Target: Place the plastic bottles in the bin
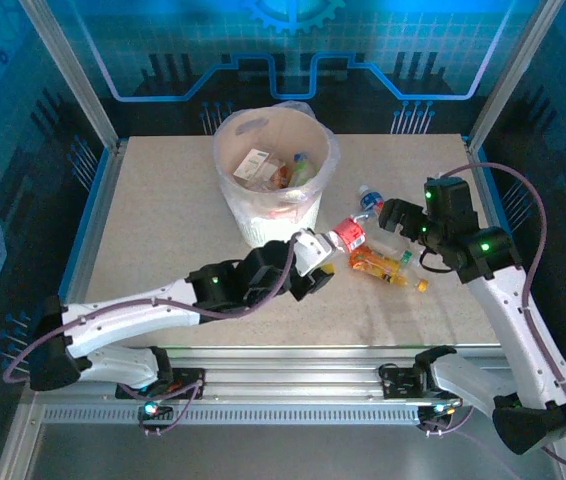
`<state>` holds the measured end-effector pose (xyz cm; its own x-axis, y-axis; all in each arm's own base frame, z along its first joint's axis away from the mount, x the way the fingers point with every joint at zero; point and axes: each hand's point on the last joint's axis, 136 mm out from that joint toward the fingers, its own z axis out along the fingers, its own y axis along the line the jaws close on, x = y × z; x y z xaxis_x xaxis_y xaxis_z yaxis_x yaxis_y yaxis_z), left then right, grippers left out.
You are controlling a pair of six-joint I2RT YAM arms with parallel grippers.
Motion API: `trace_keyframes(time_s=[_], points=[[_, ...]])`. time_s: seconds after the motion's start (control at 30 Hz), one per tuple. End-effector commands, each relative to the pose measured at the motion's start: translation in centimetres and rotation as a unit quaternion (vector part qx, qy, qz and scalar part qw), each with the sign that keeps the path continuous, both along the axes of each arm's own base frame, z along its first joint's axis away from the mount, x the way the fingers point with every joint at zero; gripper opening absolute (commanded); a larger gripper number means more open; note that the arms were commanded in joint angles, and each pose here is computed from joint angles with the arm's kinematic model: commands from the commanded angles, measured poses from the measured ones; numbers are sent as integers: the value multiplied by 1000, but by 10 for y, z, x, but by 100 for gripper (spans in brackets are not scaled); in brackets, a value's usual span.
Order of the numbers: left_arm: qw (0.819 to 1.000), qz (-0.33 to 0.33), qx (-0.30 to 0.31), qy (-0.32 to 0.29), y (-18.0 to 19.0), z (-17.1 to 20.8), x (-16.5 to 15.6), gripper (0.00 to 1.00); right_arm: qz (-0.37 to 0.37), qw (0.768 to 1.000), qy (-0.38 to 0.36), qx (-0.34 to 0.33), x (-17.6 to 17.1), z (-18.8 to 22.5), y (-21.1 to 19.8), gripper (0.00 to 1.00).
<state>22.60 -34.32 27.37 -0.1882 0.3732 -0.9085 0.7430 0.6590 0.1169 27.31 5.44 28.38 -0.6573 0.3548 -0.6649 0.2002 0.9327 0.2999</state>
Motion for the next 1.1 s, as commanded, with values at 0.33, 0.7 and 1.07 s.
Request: trace_keyframes(time_s=[0.33,0.7,1.07], points=[[994,17,-77,-80,23,88,14,14,99,982,-131,92,-19,111,32,100],[982,103,-103,-124,79,163,69,13,118,972,-165,121,-32,133,38,100],[984,170,-47,-6,132,122,146,13,100,981,-129,109,-19,109,36,100]])
